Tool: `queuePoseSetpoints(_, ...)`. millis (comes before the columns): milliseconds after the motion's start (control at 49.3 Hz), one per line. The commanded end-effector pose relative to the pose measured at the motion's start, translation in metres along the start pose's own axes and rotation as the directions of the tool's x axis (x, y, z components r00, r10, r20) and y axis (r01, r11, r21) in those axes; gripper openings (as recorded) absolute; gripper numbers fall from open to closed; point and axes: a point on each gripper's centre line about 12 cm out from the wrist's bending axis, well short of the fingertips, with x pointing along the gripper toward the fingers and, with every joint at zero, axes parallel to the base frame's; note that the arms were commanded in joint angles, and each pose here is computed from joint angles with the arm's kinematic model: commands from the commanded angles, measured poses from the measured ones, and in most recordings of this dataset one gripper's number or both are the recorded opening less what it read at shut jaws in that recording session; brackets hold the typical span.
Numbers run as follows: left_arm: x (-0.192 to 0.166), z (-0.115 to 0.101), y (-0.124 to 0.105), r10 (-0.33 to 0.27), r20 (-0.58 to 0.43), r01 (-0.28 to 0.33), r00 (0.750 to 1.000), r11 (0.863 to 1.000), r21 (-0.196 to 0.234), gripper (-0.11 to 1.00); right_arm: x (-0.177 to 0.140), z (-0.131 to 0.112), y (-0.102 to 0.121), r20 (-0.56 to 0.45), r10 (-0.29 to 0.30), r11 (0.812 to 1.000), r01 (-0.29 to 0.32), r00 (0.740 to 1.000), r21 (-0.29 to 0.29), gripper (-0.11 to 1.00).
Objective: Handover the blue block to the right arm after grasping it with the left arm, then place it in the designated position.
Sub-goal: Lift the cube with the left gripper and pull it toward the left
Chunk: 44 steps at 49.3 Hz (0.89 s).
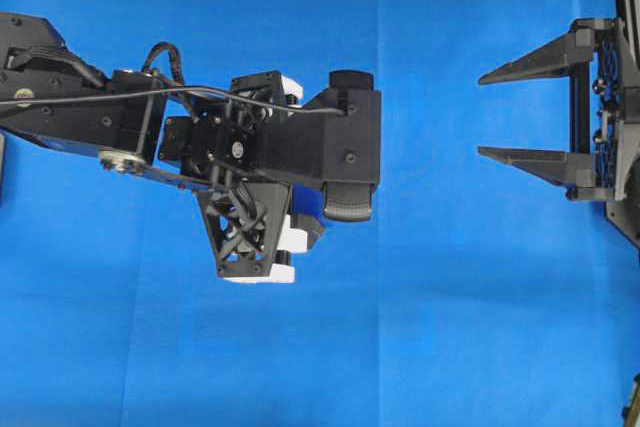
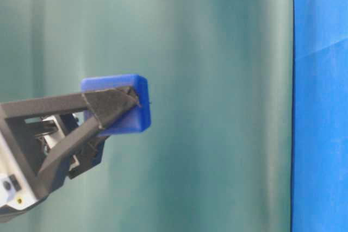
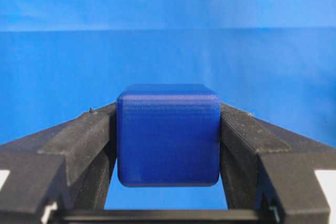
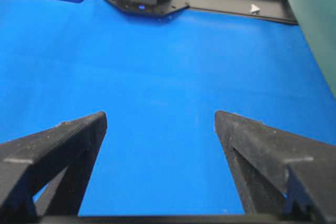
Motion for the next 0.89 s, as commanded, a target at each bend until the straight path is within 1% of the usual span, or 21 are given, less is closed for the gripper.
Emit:
queuePoseSetpoints(0, -0.0185, 0.0069, 0.0005, -0.002, 0.049, 0.002, 0.999, 1.000, 0.000, 0.49, 0.0018, 0.0130, 0.0000, 0.035, -0.001, 1.000, 0.001, 0.999, 0.002, 0.98)
queuePoseSetpoints(872, -0.0164, -0.0018, 0.0028, -0.001, 0.046, 0.001, 0.999, 1.000, -0.004, 0.49, 0.0019, 0.0139, 0.0000, 0.035, -0.001, 1.000, 0.001, 0.999, 0.003, 0.98)
